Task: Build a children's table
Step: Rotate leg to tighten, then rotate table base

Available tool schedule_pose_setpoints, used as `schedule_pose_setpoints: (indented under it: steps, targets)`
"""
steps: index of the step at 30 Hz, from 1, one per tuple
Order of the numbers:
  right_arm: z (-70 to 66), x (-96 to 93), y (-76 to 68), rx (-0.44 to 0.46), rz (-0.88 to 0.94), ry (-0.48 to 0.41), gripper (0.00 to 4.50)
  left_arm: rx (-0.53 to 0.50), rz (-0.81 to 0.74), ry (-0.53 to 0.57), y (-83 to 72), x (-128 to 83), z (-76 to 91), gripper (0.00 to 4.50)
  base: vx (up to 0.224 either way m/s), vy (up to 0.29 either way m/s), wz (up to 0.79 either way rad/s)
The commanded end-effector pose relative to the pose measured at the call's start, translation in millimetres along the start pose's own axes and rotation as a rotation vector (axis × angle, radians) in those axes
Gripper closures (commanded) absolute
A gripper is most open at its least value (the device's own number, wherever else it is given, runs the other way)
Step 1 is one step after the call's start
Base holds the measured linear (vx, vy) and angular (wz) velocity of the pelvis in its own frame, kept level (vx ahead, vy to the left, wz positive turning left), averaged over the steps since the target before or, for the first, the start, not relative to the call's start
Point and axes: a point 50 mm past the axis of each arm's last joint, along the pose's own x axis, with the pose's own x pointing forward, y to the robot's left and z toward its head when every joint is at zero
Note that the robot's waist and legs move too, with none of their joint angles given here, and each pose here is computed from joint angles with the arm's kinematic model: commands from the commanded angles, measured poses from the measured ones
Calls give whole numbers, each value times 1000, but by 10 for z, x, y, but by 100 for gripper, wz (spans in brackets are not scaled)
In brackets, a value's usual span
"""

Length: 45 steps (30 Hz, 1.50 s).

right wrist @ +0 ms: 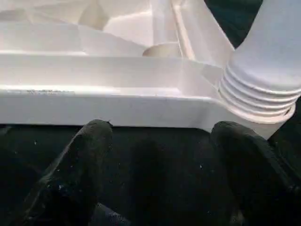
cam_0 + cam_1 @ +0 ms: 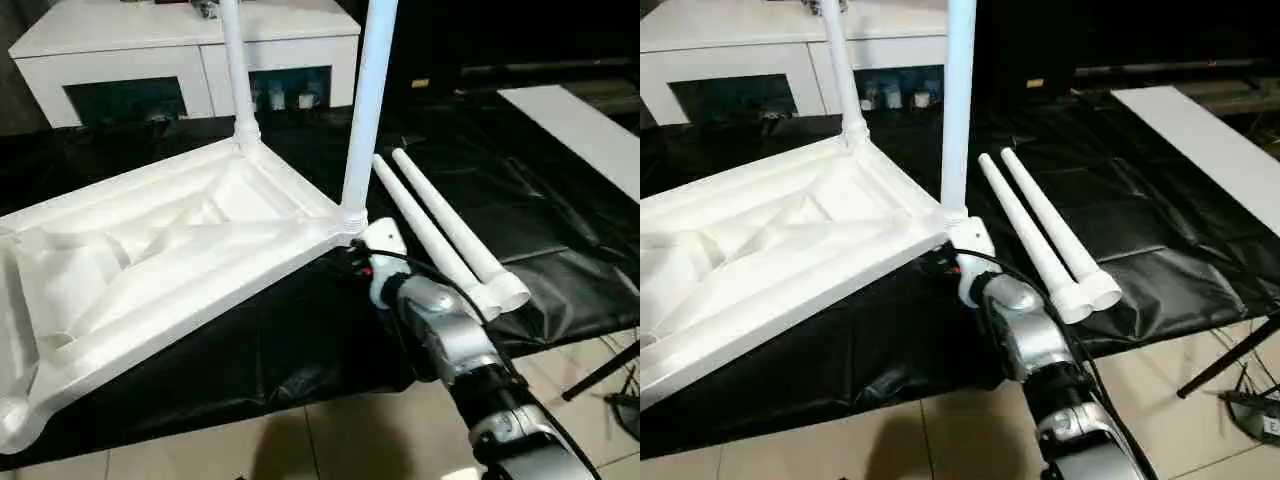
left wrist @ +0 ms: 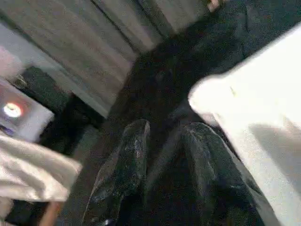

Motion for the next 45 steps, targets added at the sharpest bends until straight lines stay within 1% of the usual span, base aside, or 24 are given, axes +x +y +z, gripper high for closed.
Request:
schedule_pose_setpoints:
  steps: [1, 2, 3, 5, 6, 8, 12, 14, 16, 19, 21, 23, 25, 27, 28, 29, 31, 35, 38, 39, 41, 42, 43, 45]
  targets:
    - [42, 53, 22, -12, 6, -2, 81, -46, -100, 49, -117, -31, -73, 304, 0, 0, 0]
    - [47, 113, 76, -13, 27, 9, 81, -61, -228, 122, -272, -96, -196, 304, 0, 0, 0]
    - [48, 137, 102, -18, 41, 15, 81, -61, -277, 149, -331, -126, -241, 304, 0, 0, 0]
    - [47, 175, 142, -24, 61, 26, 81, -58, -348, 192, -416, -187, -300, 304, 0, 0, 0]
    - [47, 175, 142, -24, 61, 26, 81, -58, -348, 192, -416, -187, -300, 304, 0, 0, 0]
    - [48, 211, 175, -31, 77, 33, 81, -44, -419, 228, -493, -256, -343, 304, 0, 0, 0]
    - [58, 288, 243, -31, 97, 43, 81, -19, -597, 287, -656, -447, -403, 304, 0, 0, 0]
    - [64, 324, 286, -34, 112, 45, 81, 0, -763, 292, -784, -613, -358, 304, 0, 0, 0]
    - [66, 328, 292, -34, 115, 44, 81, 0, -789, 292, -804, -641, -345, 304, 0, 0, 0]
    - [84, 354, 350, -36, 145, 35, 81, 99, -1061, 263, -951, -932, -235, 304, 0, 0, 0]
    - [89, 359, 364, -38, 154, 32, 81, 116, -1110, 255, -983, -992, -209, 304, 0, 0, 0]
    - [91, 371, 379, -37, 164, 28, 81, 124, -1164, 240, -1034, -1078, -147, 304, 0, 0, 0]
    - [96, 381, 391, -39, 171, 25, 81, 122, -1226, 210, -1109, -1166, -70, 304, 0, 0, 0]
    - [100, 386, 399, -40, 176, 22, 81, 114, -1259, 191, -1161, -1211, -25, 304, 0, 0, 0]
    - [116, 394, 420, -38, 191, 11, 81, 106, -1293, 162, -1229, -1261, 27, 304, 0, 0, 0]
    - [116, 394, 420, -38, 191, 11, 81, 106, -1293, 162, -1229, -1261, 27, 304, 0, 0, 0]
    - [143, 406, 463, -40, 218, -2, 81, 92, -1311, 139, -1289, -1291, 52, 304, 0, 0, 0]
    - [174, 417, 515, -48, 250, -19, 81, 96, -1329, 144, -1336, -1327, 24, 304, 0, 0, 0]
    - [196, 425, 538, -44, 267, -34, 81, 82, -1279, 130, -1352, -1287, 25, 304, 0, 0, 0]
    - [206, 428, 543, -44, 269, -39, 81, 71, -1242, 119, -1345, -1241, 41, 304, 0, 0, 0]
    - [225, 433, 545, -46, 269, -48, 81, 65, -1144, 89, -1307, -1121, 69, 304, 0, 0, 0]
    - [227, 434, 544, -46, 269, -48, 81, 60, -1126, 86, -1296, -1099, 74, 304, 0, 0, 0]
    - [239, 436, 538, -46, 266, -51, 81, 32, -1024, 73, -1229, -975, 97, 304, 0, 0, 0]
    - [246, 435, 528, -48, 267, -53, 81, -36, -938, 65, -1098, -863, 152, 304, 0, 0, 0]
